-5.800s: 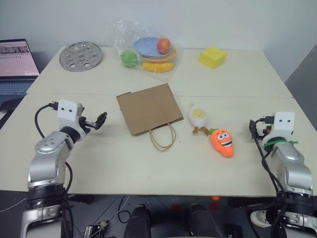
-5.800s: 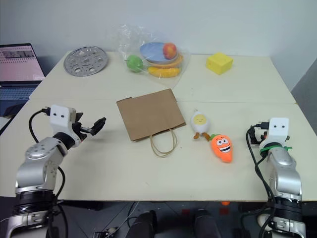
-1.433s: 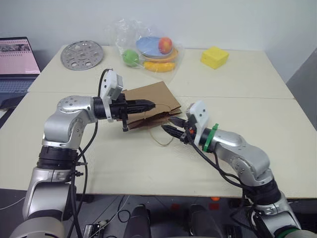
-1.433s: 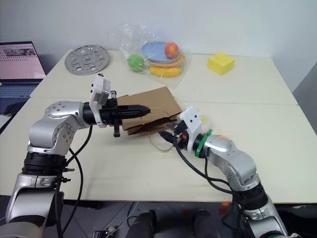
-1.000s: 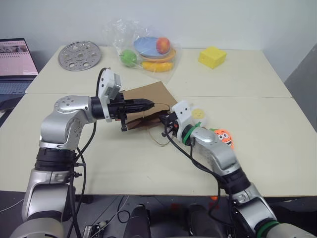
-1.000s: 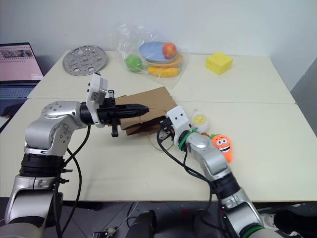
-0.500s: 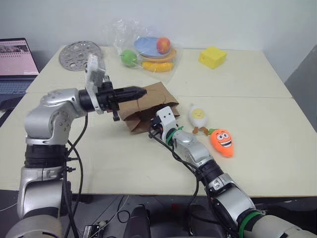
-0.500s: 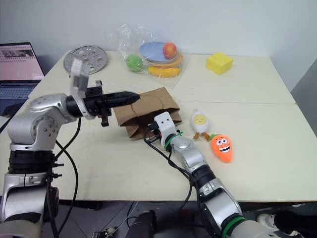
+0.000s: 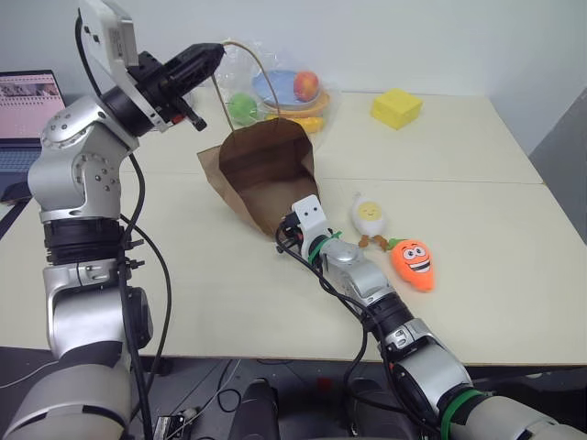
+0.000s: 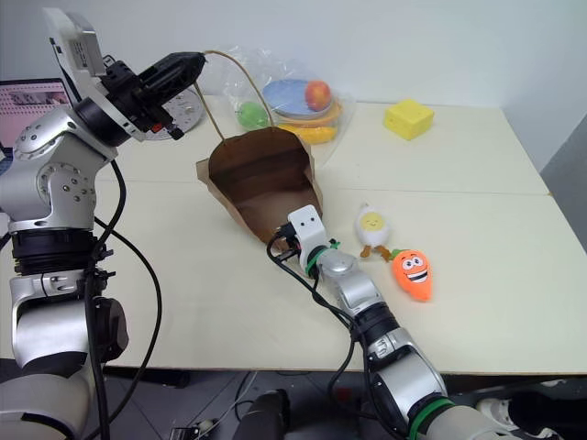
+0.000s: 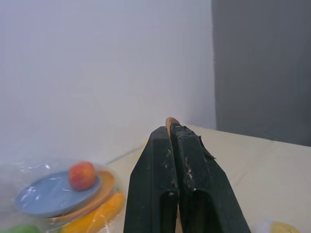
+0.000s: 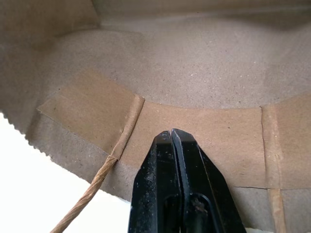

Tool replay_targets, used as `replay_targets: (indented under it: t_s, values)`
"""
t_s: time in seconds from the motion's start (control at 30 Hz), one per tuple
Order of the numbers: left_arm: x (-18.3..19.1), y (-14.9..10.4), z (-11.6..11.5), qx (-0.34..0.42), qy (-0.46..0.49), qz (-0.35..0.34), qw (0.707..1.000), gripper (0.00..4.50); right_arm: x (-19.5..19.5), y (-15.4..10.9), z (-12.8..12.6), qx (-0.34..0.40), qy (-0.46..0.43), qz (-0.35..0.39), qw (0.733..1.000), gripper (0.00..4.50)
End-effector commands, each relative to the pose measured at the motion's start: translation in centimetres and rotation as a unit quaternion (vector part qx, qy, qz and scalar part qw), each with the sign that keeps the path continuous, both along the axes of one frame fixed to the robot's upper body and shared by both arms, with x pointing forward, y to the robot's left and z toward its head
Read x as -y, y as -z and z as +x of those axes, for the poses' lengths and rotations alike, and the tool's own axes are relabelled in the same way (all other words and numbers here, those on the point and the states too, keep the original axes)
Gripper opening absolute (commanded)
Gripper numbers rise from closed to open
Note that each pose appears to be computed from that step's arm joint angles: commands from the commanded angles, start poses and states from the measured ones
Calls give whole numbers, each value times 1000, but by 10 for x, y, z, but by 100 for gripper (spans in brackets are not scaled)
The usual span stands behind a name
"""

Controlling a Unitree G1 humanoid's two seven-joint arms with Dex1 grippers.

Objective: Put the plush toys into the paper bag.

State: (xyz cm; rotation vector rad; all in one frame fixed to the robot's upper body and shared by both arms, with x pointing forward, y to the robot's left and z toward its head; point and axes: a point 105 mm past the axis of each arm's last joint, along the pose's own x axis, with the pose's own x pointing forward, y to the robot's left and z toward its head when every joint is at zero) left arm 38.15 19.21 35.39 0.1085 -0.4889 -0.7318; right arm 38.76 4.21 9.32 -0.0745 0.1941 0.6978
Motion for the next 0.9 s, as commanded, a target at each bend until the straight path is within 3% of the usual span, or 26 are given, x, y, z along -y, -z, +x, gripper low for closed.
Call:
replay_targets:
  t_s: [0.03, 0.43, 0.67, 0.73, 0.8, 0.9]
  values:
    - [-13, -36, -9, 76, -39, -26, 996, 0, 14, 18, 1, -33, 31, -11, 999, 3]
    - [9, -35, -18, 93, 13, -25, 995, 0, 21, 19, 1, -64, 57, 1, 996, 3]
    - [10, 1, -6, 43, -4, 25, 999, 0, 17, 7, 2, -49, 47, 18, 998, 3]
    - [12, 15, -5, 29, 1, 42, 999, 0, 14, -4, 2, -37, 33, 32, 998, 3]
    - [19, 37, -3, 16, 0, 63, 998, 0, 11, -30, 0, 22, 8, 15, 1000, 3]
    - [32, 46, -7, 13, 19, 76, 997, 0, 5, -57, -12, 54, -31, 28, 998, 3]
